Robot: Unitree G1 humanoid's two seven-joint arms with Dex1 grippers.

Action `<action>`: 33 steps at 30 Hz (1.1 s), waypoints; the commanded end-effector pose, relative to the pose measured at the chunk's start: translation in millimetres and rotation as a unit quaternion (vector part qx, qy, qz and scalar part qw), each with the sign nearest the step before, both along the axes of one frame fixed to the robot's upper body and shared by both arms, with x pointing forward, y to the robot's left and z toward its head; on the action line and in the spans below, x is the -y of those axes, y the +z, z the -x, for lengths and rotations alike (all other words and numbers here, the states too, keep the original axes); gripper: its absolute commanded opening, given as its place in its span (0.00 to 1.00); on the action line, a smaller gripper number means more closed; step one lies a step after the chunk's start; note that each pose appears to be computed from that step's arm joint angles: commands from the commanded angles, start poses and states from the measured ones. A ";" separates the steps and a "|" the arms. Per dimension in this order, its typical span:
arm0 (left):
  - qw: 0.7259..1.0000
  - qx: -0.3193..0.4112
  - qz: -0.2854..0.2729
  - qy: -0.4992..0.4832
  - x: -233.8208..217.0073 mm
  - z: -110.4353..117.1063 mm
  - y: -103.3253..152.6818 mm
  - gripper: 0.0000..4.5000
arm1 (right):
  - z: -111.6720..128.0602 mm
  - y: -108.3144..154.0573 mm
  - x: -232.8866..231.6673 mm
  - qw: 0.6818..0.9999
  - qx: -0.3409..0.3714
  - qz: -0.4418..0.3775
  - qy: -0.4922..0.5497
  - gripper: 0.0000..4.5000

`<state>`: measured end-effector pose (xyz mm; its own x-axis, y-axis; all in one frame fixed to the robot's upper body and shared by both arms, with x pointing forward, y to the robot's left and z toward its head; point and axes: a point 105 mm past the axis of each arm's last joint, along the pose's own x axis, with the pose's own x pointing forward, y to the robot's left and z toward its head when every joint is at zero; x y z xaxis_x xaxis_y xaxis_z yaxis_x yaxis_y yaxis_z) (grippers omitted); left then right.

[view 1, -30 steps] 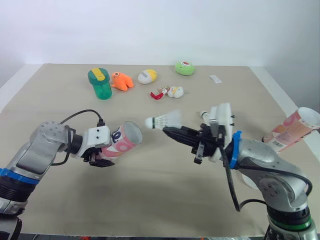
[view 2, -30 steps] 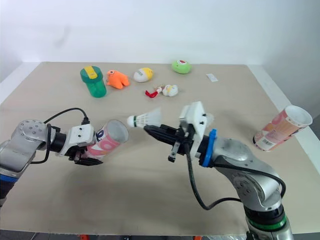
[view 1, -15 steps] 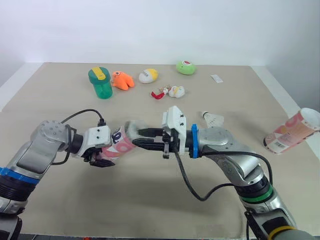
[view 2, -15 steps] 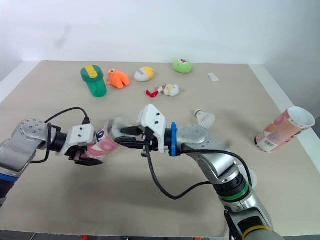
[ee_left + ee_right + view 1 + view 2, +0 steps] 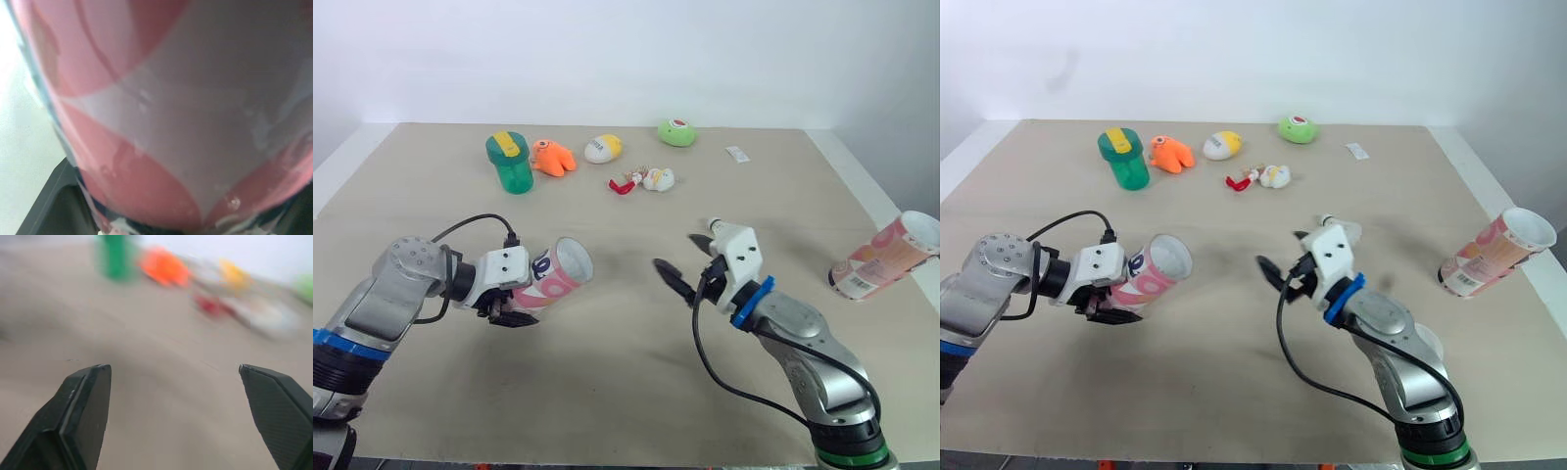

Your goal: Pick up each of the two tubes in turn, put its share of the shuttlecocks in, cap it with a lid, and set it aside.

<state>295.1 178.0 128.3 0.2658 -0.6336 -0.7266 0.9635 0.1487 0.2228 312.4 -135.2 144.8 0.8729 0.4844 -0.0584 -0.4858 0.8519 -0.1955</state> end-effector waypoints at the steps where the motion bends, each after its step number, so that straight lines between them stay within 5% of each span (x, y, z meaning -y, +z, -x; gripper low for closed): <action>1: 1.000 -0.012 -0.003 -0.016 5.6 2.4 -6.0 0.77 | -10.9 -0.2 28.6 0.993 0.014 -0.011 -0.113 0.99; 18: 1.000 -0.002 -0.003 -0.009 2.2 5.6 0.7 0.77 | -76.1 -17.3 46.1 0.976 -0.010 -0.062 -0.210 0.99; 21: 1.000 0.000 -0.001 -0.006 2.1 6.8 2.3 0.77 | -86.6 -11.3 53.7 0.972 -0.011 -0.068 -0.226 0.85; 28: 1.000 0.001 0.001 -0.002 2.9 7.4 1.6 0.77 | -93.6 -5.7 54.9 0.972 -0.010 -0.076 -0.221 0.07; 29: 1.000 0.001 0.001 -0.002 3.4 7.3 1.4 0.77 | -93.0 -3.9 53.7 0.973 -0.009 -0.077 -0.216 0.00; 33: 1.000 0.000 0.006 -0.001 5.9 7.2 0.6 0.77 | -86.9 12.7 37.3 0.984 0.006 -0.093 -0.151 0.00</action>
<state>291.8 180.6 129.3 0.2825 -0.6212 -0.7310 0.9591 0.1704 0.2258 401.7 -179.8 125.5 0.9861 0.1420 -0.0859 -0.1440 0.9894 -0.0169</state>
